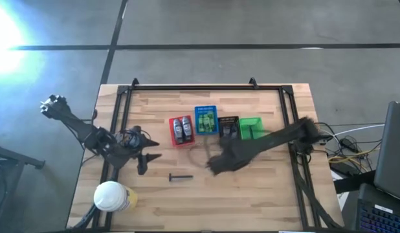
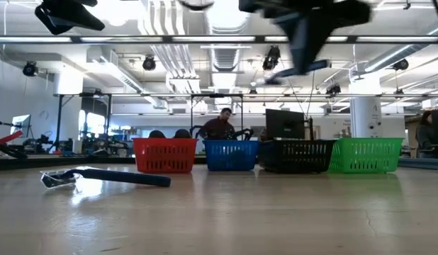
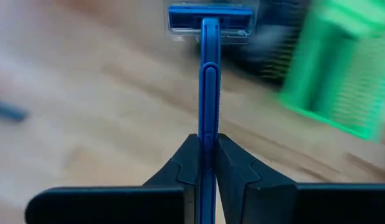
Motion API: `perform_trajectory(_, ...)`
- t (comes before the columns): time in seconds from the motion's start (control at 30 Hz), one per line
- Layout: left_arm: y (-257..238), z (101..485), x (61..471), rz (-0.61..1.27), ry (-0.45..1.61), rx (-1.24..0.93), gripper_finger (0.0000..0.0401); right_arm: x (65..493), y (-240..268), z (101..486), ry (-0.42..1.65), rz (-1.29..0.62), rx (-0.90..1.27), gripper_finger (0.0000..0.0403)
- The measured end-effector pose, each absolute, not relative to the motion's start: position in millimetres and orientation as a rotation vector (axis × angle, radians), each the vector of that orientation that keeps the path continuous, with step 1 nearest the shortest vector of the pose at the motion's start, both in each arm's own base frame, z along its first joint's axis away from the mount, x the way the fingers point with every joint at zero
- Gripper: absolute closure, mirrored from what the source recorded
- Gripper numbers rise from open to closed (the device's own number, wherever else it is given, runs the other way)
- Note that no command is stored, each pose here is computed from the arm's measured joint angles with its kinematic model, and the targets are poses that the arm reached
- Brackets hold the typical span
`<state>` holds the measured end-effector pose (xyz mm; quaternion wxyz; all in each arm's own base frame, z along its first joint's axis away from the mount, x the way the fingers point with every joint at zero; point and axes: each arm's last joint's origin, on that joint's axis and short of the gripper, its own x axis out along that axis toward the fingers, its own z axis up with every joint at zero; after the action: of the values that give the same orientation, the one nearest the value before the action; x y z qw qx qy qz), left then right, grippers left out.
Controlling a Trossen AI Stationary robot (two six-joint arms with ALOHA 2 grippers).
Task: Pick & Place Travel size toiletries
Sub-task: Put the blue razor into the green bin
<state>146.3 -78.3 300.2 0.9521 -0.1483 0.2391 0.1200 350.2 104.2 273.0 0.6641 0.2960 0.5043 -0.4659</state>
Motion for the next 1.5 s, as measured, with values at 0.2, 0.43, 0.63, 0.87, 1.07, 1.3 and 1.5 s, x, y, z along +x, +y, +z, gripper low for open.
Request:
perform_trajectory(0.2,-71.6,303.0,145.5,0.268,0.466,-0.293,0.0167,278.7,43.3,268.1,1.076,-1.237,0.837,0.038)
perform_trajectory(0.43,-67.8,305.3,149.1,0.289,0.438,-0.312,0.0167,233.0,-22.2,217.0,1.036,-1.239,1.02,0.0378)
perform_trajectory(0.63,-64.3,306.5,151.4,0.308,0.424,-0.32,0.0167,214.1,-35.2,195.6,1.073,-1.201,1.097,0.0353)
perform_trajectory(0.87,-57.3,306.3,154.4,0.342,0.424,-0.32,0.0167,211.3,-34.9,197.1,1.067,-1.187,1.096,0.0265)
perform_trajectory(1.07,-55.0,306.2,155.1,0.305,0.451,-0.304,0.0167,227.1,-30.6,219.0,1.014,-1.06,1.007,0.0181)
perform_trajectory(1.3,-54.7,304.1,151.5,0.256,0.504,-0.254,0.0167,287.5,14.7,260.5,0.965,-0.586,0.637,0.014)
perform_trajectory(1.5,-53.6,301.8,148.6,0.256,0.535,-0.245,0.0167,341.7,69.0,252.7,1.058,-0.345,0.353,0.0147)
